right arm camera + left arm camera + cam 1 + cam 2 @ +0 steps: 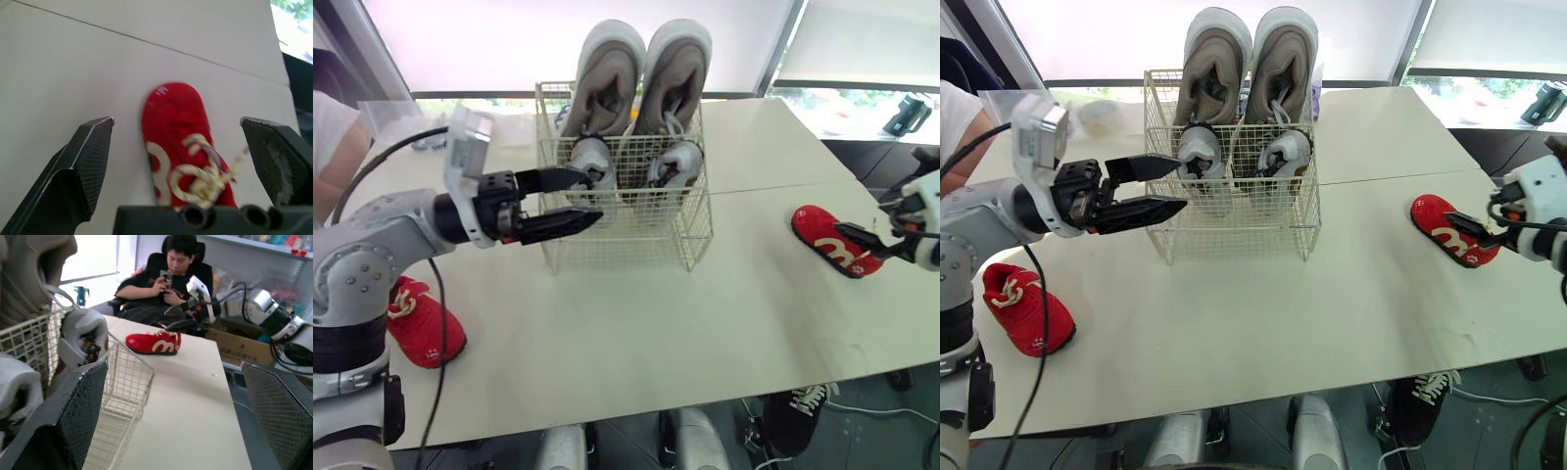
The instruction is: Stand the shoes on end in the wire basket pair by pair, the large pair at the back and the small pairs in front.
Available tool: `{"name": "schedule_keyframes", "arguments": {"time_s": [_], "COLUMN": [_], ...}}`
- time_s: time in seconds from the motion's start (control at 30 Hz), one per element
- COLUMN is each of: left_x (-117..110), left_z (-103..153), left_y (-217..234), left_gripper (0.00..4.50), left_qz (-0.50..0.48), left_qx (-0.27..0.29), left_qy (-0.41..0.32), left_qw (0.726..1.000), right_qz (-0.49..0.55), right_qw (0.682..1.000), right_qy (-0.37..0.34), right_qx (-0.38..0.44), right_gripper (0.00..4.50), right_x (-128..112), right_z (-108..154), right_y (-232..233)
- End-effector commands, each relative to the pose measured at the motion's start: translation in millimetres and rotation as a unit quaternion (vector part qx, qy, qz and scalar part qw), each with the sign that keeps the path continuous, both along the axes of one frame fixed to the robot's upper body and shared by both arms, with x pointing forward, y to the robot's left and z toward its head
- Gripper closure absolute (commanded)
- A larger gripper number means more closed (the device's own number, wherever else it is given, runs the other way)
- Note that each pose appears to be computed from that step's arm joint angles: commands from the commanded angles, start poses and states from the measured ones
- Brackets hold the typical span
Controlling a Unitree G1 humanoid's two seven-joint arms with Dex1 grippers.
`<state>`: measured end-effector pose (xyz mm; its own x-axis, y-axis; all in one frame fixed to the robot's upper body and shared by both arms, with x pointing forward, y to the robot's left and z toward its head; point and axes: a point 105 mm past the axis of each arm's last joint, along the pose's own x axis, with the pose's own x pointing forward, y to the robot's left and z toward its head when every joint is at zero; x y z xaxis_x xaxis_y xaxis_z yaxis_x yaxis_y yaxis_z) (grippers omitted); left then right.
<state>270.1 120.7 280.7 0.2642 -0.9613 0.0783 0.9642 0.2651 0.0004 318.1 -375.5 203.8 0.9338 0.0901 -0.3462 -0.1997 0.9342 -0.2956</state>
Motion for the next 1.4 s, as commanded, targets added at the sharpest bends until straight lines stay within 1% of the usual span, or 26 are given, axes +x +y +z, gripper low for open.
{"name": "schedule_keyframes", "arguments": {"time_s": [0.03,0.13,0.33,0.43,0.63,0.77,0.87,0.97,1.03,1.07,1.13,1.17,1.27,1.33,1.4], "left_x": [-5.0,-5.0,-6.9,-8.2,-7.0,-4.8,-3.5,-1.7,-0.3,0.2,1.1,2.2,8.1,12.2,14.7], "left_z": [4.8,1.9,1.1,-0.2,1.0,0.8,0.3,1.1,2.2,3.1,4.6,6.2,14.4,22.5,30.7], "left_y": [-3.7,-6.5,-11.4,-13.6,-16.6,-17.7,-17.8,-17.3,-16.8,-16.5,-15.6,-14.2,-7.2,-2.6,1.6], "left_gripper": [0.02,0.02,0.02,0.02,0.02,0.02,0.00,0.00,0.00,0.00,0.00,0.00,0.00,0.00,0.00], "left_qz": [-0.004,0.000,0.004,0.008,0.019,0.026,0.029,0.032,0.033,0.034,0.035,0.039,0.057,0.065,0.066], "left_qx": [0.000,0.010,0.005,0.002,0.000,0.003,0.005,0.004,0.002,0.000,-0.004,-0.008,-0.028,-0.048,-0.066], "left_qy": [-0.027,-0.036,-0.043,-0.044,-0.053,-0.057,-0.059,-0.061,-0.061,-0.061,-0.061,-0.059,-0.056,-0.052,-0.048], "left_qw": [1.000,0.999,0.999,0.999,0.998,0.998,0.998,0.998,0.998,0.998,0.998,0.997,0.996,0.995,0.994], "right_qz": [-0.020,-0.030,-0.041,-0.040,-0.041,-0.039,-0.036,-0.024,-0.016,-0.011,-0.002,0.004,0.019,0.042,0.071], "right_qw": [1.000,0.999,0.996,0.993,0.989,0.989,0.989,0.990,0.991,0.991,0.992,0.995,0.996,0.990,0.975], "right_qy": [0.000,0.010,0.039,0.059,0.096,0.099,0.093,0.086,0.078,0.070,0.056,0.036,-0.048,-0.109,-0.182], "right_qx": [0.004,0.032,0.067,0.098,0.104,0.104,0.108,0.112,0.111,0.113,0.116,0.097,0.078,0.085,0.106], "right_gripper": [0.00,0.00,0.00,0.00,0.00,0.00,0.89,2.51,3.38,3.79,4.31,4.39,4.39,4.39,4.39], "right_x": [-2.9,0.9,8.7,11.3,13.0,16.3,19.4,21.7,23.4,24.8,26.9,29.4,39.5,42.0,38.9], "right_z": [3.3,-3.9,-25.8,-38.6,-58.6,-61.9,-60.3,-57.4,-53.5,-49.6,-42.2,-33.0,11.3,46.7,90.0], "right_y": [-21.0,-29.0,-37.2,-35.9,-35.0,-33.0,-31.0,-27.0,-24.4,-22.4,-19.2,-18.1,-6.1,10.1,31.3]}}
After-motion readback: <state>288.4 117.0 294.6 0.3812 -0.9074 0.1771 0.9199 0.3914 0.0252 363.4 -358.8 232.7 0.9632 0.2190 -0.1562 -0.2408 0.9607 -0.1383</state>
